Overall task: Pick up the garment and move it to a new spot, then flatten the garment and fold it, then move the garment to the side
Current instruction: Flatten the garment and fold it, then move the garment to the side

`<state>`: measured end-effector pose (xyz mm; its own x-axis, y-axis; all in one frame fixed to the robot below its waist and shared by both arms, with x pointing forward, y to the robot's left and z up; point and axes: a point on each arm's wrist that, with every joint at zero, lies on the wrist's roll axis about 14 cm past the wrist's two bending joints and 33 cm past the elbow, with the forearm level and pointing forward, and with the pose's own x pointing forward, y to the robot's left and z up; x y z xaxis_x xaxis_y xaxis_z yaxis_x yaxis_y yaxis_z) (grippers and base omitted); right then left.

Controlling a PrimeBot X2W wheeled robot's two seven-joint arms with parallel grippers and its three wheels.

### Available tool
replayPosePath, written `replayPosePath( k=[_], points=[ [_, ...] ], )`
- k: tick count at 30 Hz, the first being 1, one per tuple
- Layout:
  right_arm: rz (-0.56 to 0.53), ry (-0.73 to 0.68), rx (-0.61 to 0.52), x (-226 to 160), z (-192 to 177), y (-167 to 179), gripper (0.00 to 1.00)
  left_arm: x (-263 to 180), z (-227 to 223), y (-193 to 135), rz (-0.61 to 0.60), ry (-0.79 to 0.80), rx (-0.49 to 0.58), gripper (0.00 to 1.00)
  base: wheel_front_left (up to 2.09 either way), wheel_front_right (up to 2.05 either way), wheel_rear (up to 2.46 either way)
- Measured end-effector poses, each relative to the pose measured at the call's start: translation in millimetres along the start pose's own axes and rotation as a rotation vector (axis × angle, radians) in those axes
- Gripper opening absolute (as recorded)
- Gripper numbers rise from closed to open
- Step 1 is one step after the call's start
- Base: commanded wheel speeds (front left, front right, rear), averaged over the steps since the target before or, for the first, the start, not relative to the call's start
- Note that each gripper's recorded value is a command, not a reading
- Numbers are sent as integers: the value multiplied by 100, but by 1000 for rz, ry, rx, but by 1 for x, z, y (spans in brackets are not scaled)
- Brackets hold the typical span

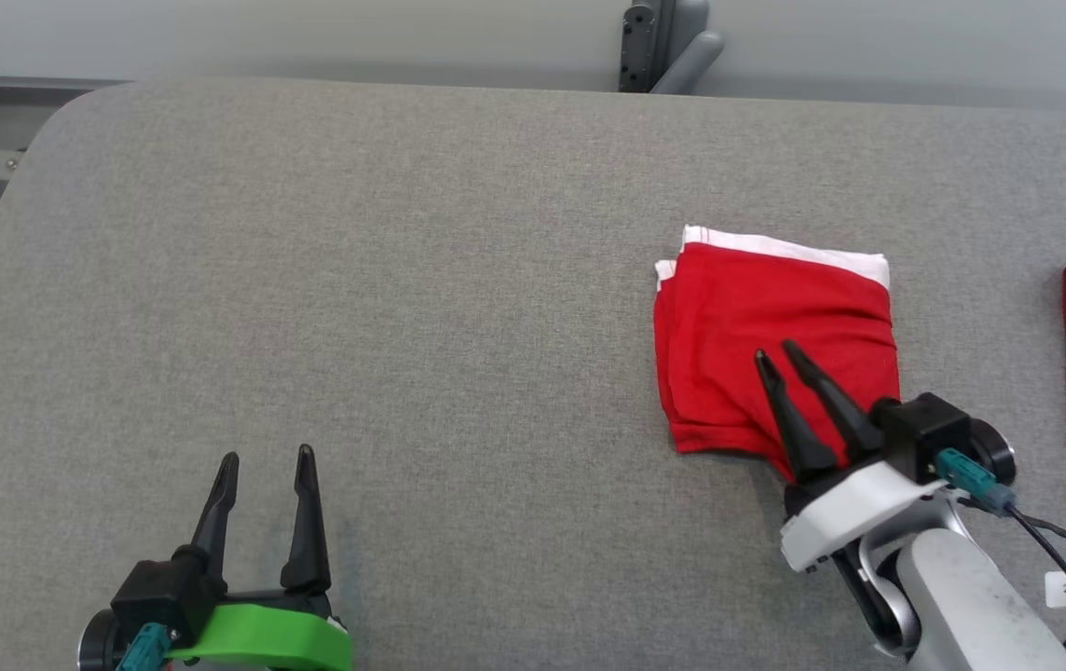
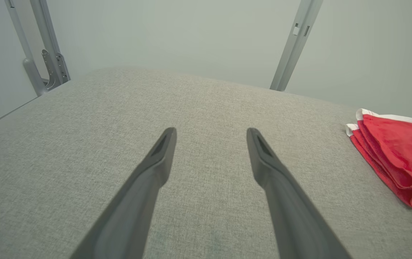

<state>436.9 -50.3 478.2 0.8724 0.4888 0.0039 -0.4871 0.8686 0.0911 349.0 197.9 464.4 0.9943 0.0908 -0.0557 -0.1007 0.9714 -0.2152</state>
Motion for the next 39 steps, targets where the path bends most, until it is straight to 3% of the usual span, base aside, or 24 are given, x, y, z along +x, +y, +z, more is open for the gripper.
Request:
replayPosePath(
  k=[1, 10, 18, 26, 39],
  points=[
    [-26, -15, -7, -6, 5, -8, 100, 0, 1, -1, -5, -3, -1, 100, 0, 0, 0],
    [-318, -65, -29, -81, 22, -81, 100, 2, 4, -19, -64, -16, -7, 100, 0, 0, 0],
    [-482, -32, -37, -134, 14, -113, 100, 0, 3, -24, -89, -13, 2, 100, 0, 0, 0],
    [-563, -12, -13, -165, 5, -121, 100, -8, -1, -27, -107, -1, 6, 100, 0, 0, 0],
    [-567, -6, 7, -166, 0, -118, 100, -11, -3, -25, -106, 3, 9, 100, 0, 0, 0]
  ],
)
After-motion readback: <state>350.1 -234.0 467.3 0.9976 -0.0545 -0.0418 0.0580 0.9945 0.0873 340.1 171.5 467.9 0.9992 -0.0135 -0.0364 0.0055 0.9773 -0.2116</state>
